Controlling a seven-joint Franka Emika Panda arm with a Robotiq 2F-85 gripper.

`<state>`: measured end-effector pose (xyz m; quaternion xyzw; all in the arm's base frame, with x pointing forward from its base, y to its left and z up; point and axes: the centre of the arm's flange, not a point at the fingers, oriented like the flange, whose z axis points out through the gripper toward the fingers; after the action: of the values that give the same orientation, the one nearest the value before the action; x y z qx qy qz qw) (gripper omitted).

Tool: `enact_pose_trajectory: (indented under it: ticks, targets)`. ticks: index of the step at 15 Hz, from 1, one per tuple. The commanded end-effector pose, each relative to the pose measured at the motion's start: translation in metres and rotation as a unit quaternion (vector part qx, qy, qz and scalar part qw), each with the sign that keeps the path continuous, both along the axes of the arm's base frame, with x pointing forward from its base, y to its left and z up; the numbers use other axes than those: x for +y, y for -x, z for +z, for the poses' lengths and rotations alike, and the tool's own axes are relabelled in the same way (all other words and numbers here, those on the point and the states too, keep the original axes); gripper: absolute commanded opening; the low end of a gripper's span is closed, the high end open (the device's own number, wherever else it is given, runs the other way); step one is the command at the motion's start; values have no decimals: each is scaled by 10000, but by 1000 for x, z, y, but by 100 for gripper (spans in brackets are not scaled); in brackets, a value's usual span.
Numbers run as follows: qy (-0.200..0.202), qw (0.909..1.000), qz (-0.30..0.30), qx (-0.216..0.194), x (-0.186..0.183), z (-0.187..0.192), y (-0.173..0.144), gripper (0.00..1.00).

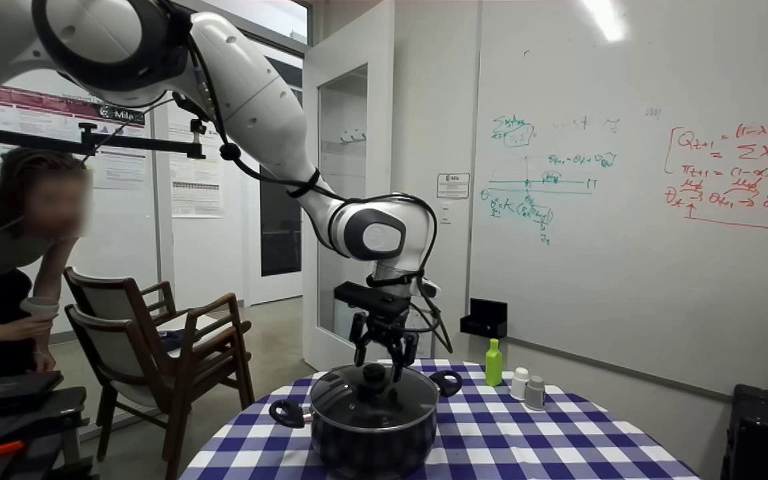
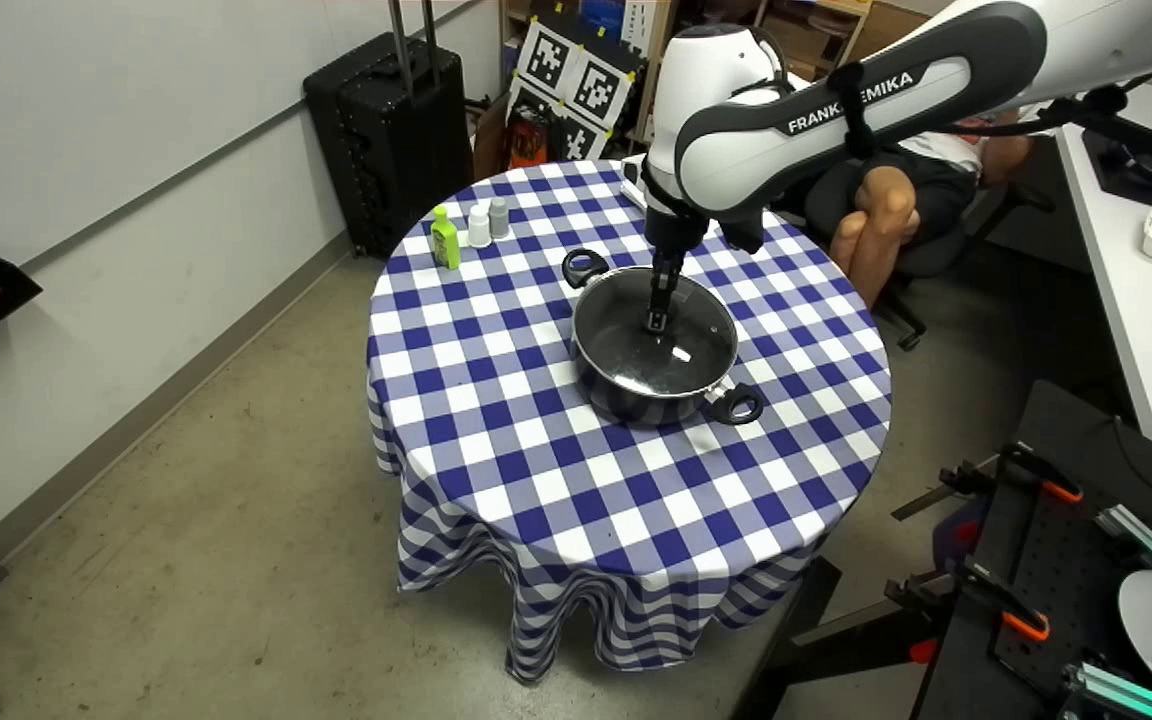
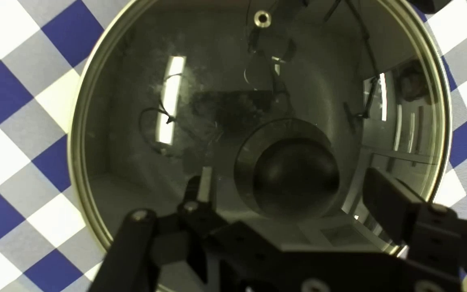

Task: Uncover the pot

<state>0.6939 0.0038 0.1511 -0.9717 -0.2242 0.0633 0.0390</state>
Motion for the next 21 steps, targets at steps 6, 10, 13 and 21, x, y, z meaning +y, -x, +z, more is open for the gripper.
enact_pose_trajectory:
  ticks: [6, 10, 13, 21]
  targets:
    - [25, 9996, 155, 227, -3, -5, 4, 27]
    - [76, 9998, 41, 174, -11, 29, 17, 27]
    - [115, 9999, -62, 7, -15, 69, 28, 27]
    - [117, 9928, -946, -732, -68, 182, 63, 27]
